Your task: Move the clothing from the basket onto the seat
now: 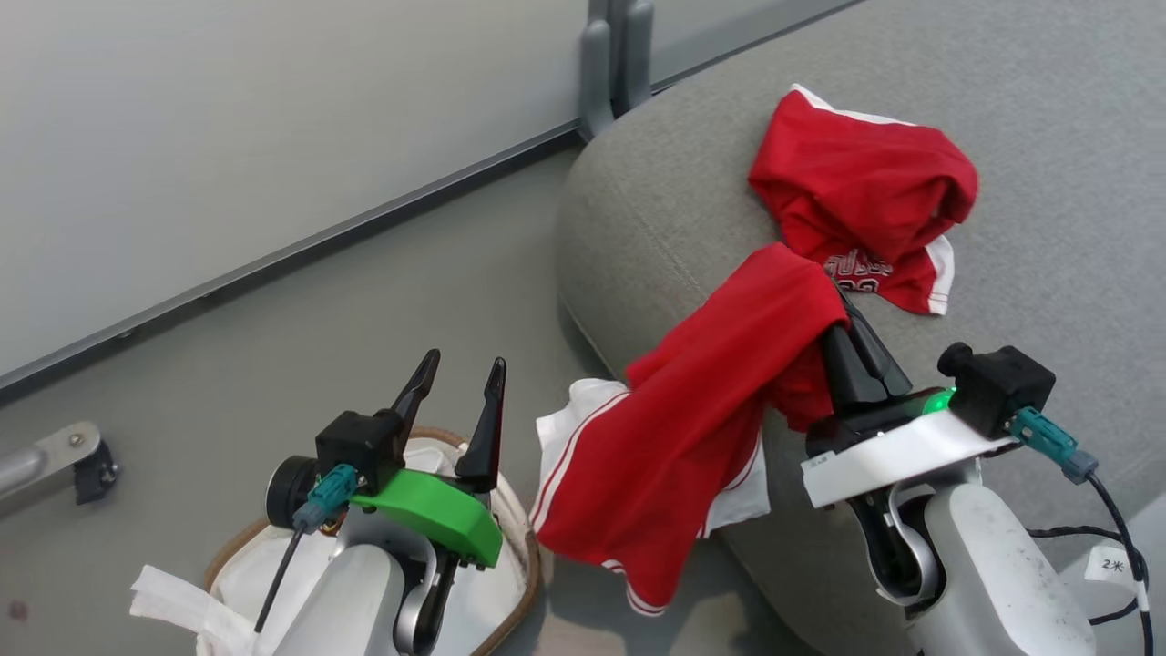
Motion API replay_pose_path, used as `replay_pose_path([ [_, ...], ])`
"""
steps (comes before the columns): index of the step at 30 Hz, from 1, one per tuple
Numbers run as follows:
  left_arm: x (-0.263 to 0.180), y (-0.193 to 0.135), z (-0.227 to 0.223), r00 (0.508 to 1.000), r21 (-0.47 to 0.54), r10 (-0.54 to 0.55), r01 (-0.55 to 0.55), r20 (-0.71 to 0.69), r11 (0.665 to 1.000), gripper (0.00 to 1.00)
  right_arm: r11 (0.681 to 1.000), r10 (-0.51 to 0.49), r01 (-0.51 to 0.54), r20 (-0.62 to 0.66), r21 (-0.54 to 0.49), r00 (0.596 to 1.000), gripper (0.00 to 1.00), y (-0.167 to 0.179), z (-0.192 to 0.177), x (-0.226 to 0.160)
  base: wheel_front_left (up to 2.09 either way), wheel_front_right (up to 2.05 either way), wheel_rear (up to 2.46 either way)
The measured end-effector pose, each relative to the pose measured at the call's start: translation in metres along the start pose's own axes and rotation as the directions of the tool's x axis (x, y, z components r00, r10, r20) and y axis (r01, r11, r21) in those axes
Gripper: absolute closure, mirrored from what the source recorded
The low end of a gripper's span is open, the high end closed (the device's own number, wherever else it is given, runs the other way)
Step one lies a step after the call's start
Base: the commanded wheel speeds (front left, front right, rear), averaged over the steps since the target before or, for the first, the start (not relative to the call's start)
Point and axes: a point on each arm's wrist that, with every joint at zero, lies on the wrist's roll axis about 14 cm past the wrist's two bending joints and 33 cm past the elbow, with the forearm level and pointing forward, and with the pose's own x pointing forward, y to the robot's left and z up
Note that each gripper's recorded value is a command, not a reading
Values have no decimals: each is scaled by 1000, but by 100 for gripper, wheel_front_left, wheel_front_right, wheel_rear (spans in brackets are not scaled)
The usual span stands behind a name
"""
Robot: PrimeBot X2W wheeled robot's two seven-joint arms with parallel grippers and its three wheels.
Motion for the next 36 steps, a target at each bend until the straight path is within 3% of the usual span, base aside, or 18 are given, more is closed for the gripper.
replay_pose_path([
  [10, 24, -59, -34, 975, -43, -205, 202, -84, 978, 0, 975, -180, 191, 102, -112, 978, 100, -63, 43, -22, 0, 0, 0],
  [13, 28, -63, -41, 968, -62, -231, 226, -100, 972, 0, 962, -182, 206, 139, -181, 973, 100, -69, 58, -16, 0, 0, 0],
  [14, 30, -64, -46, 963, -71, -244, 238, -111, 969, 0, 948, -157, 200, 184, -248, 970, 100, -68, 75, -3, 0, 0, 0],
  [18, 32, -62, -56, 957, -80, -259, 250, -131, 965, 0, 920, -110, 211, 299, -330, 948, 100, -66, 119, 25, 0, 0, 0],
  [25, 33, -39, -72, 957, -91, -239, 227, -164, 970, 0, 824, 63, 205, 444, -529, 894, 100, -51, 211, 85, 0, 0, 0],
  [31, 35, -15, -84, 961, -95, -211, 197, -176, 976, 0, 702, 131, 269, 491, -660, 861, 100, -46, 265, 129, 0, 0, 0],
  [34, 38, -6, -88, 963, -105, -204, 188, -174, 977, 0, 705, 60, 328, 513, -629, 856, 100, -67, 269, 142, 0, 0, 0],
  [36, 40, -3, -91, 962, -107, -209, 193, -174, 975, 0, 690, 13, 352, 497, -633, 867, 100, -83, 260, 149, 0, 0, 0],
])
